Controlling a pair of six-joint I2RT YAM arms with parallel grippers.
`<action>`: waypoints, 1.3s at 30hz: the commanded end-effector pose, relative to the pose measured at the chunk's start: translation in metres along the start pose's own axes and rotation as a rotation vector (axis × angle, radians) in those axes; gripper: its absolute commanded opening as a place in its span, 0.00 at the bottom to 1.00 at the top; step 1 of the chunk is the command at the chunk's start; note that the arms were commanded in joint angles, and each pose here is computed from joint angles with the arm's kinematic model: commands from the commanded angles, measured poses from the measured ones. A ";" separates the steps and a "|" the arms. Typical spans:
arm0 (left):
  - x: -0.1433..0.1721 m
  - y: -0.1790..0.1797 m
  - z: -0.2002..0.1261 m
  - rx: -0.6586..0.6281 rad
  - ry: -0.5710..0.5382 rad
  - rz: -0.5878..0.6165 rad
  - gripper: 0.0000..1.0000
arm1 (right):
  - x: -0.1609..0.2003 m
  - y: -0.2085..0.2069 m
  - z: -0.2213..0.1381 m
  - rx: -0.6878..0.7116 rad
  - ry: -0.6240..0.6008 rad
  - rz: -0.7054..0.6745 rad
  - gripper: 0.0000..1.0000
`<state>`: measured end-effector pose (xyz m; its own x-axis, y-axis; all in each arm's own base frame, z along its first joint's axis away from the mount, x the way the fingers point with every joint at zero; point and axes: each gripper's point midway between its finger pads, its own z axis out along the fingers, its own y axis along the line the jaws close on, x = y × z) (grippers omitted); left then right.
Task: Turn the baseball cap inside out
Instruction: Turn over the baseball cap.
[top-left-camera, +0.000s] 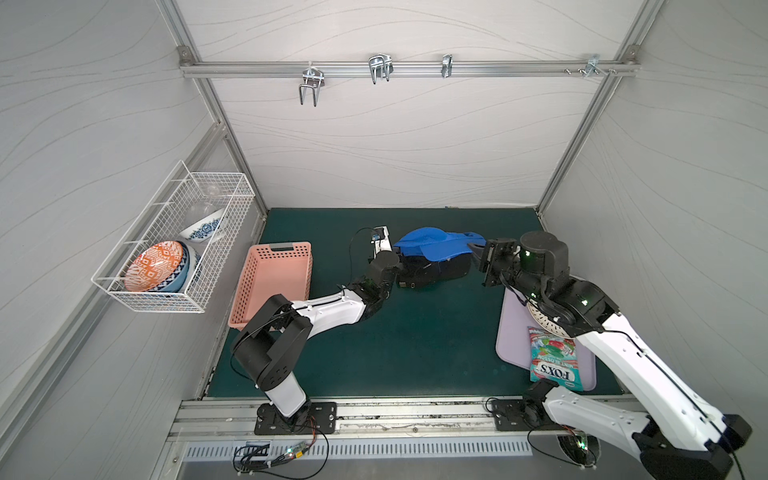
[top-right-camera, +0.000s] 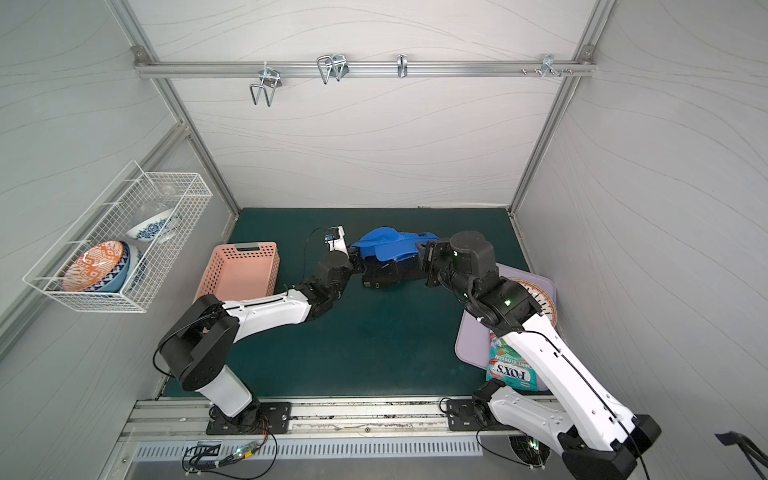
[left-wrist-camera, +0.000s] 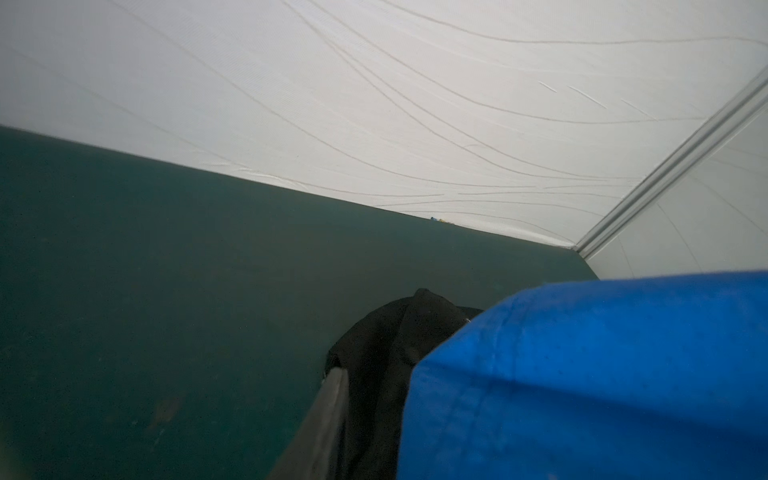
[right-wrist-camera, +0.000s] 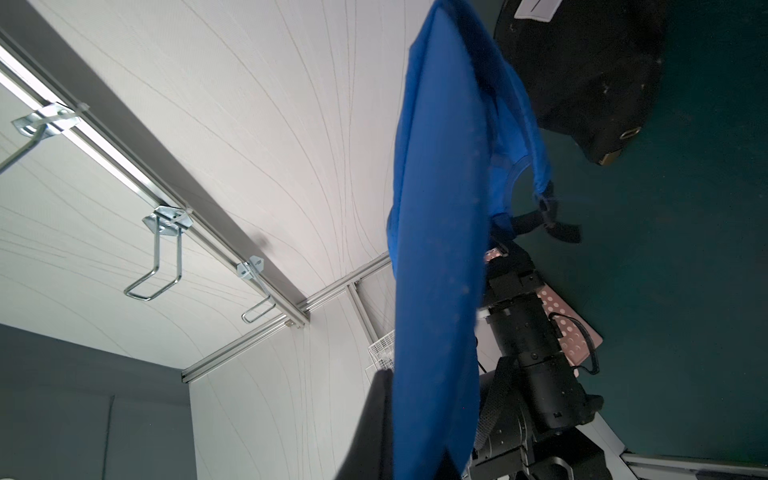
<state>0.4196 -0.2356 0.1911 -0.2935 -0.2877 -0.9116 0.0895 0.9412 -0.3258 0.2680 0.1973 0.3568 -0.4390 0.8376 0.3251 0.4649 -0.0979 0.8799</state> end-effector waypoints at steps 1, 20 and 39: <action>-0.012 0.009 -0.010 0.023 0.001 0.011 0.49 | 0.000 0.033 -0.016 -0.149 -0.005 0.019 0.00; -0.013 0.014 -0.193 0.593 0.255 0.115 0.98 | 0.015 -0.026 -0.015 -0.048 0.451 -1.236 0.00; -0.043 -0.053 -0.206 0.968 0.422 0.124 0.52 | 0.073 -0.075 -0.099 -0.231 1.121 -1.553 0.00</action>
<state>0.2334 -0.2289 0.2758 -0.5743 0.0935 -0.8133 0.7595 0.4317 -0.4867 0.1457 0.2099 0.3373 -0.5941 -0.4079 -0.6933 -0.8026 0.2422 0.5452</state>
